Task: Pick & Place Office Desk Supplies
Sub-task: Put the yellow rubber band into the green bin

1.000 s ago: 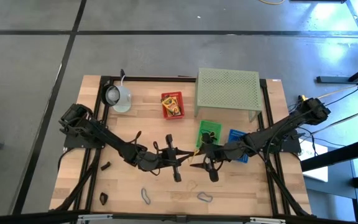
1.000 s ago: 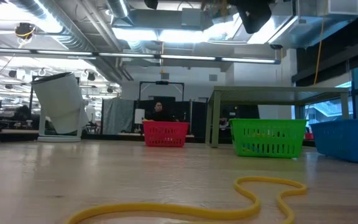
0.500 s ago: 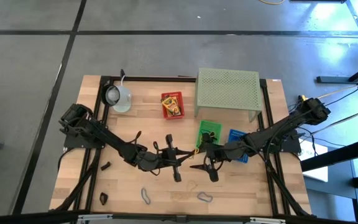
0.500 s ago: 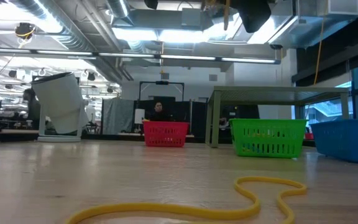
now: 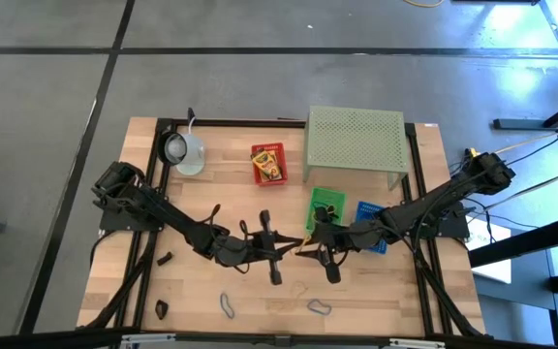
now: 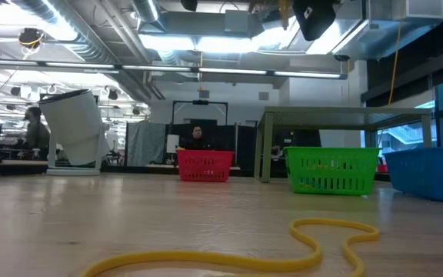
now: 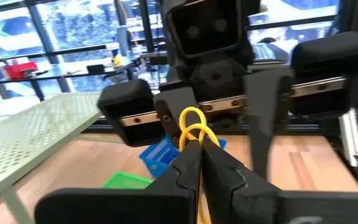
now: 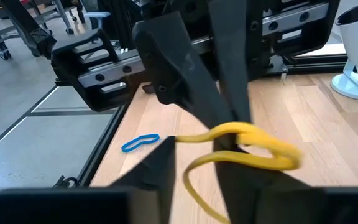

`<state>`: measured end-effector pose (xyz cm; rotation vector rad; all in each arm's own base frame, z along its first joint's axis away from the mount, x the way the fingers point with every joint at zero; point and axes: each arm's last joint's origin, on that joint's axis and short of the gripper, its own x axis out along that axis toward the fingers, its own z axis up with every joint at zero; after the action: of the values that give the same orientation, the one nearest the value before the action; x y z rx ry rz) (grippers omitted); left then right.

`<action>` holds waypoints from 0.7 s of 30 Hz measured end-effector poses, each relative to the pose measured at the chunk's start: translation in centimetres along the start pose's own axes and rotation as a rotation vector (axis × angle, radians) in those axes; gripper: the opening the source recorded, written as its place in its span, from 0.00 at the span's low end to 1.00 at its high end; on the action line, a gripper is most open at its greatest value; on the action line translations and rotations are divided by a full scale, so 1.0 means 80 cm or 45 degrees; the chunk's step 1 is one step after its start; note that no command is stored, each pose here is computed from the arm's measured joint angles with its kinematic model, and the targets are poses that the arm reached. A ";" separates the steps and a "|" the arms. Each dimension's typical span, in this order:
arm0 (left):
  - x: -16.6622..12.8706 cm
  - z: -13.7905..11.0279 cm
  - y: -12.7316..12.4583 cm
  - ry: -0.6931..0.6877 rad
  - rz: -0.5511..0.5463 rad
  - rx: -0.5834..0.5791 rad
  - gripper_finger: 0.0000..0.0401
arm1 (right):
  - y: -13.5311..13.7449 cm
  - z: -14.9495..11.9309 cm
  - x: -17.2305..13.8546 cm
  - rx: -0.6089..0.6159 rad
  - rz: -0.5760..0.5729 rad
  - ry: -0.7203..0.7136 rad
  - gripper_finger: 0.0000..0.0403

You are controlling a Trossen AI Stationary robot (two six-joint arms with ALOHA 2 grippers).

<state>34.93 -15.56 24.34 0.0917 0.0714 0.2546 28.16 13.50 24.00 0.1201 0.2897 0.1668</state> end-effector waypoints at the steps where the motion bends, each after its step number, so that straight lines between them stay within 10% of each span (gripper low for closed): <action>1: 0.000 0.000 0.000 -0.001 -0.016 0.000 0.02 | 0.000 0.000 0.000 0.000 0.000 0.000 0.22; 6: 0.000 0.000 -0.002 -0.004 -0.060 -0.001 0.02 | 0.000 0.000 0.000 0.000 0.000 0.000 0.03; 21: -0.004 0.001 -0.004 -0.001 0.021 -0.046 0.17 | -0.001 -0.002 0.000 -0.007 -0.005 0.025 0.01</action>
<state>34.67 -15.97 24.37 0.0564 0.0654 0.2720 28.11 13.48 23.82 0.1123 0.3093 0.1646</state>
